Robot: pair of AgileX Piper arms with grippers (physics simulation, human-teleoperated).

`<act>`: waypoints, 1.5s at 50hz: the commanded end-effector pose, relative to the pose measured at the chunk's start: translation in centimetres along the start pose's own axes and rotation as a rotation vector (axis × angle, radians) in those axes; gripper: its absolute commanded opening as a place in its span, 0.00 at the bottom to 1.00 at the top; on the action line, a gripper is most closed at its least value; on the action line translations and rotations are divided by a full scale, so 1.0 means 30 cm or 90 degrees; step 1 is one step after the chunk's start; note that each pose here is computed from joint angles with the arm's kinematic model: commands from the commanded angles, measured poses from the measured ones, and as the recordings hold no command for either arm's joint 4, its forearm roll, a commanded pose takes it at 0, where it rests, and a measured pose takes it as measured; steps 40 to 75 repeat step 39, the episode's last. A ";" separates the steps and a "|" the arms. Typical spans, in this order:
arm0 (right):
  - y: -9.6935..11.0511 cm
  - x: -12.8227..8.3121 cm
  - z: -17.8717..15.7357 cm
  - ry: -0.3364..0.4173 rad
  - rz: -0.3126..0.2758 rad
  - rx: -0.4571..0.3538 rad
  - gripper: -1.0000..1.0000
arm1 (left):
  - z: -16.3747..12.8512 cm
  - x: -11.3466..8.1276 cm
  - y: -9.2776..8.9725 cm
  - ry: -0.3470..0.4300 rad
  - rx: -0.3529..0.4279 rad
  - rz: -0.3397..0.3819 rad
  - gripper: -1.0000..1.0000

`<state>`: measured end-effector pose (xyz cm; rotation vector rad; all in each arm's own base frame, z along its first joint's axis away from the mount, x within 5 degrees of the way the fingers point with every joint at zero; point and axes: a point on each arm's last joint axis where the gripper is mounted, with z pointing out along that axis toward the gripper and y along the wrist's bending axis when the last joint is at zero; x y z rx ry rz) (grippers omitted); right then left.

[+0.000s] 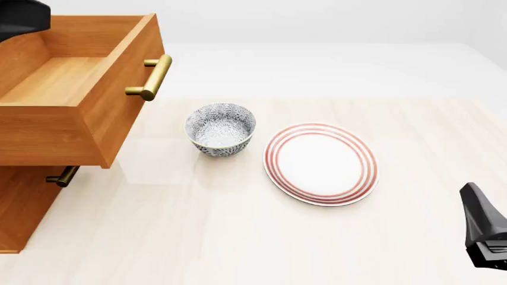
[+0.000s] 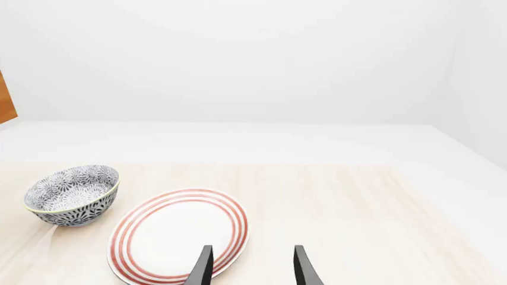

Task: Open the top drawer of the cabinet.

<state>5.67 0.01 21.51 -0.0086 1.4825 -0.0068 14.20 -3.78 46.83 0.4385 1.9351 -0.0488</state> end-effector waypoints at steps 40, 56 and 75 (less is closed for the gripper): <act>0.000 0.000 0.000 0.000 0.000 0.000 1.00 | -0.322 0.012 0.015 -0.110 -0.077 0.014 1.00; 0.000 0.000 0.000 0.000 0.000 0.000 1.00 | -0.322 0.012 0.015 -0.110 -0.077 0.014 1.00; 0.000 0.000 0.000 0.000 0.000 0.000 1.00 | -0.322 0.012 0.015 -0.110 -0.077 0.014 1.00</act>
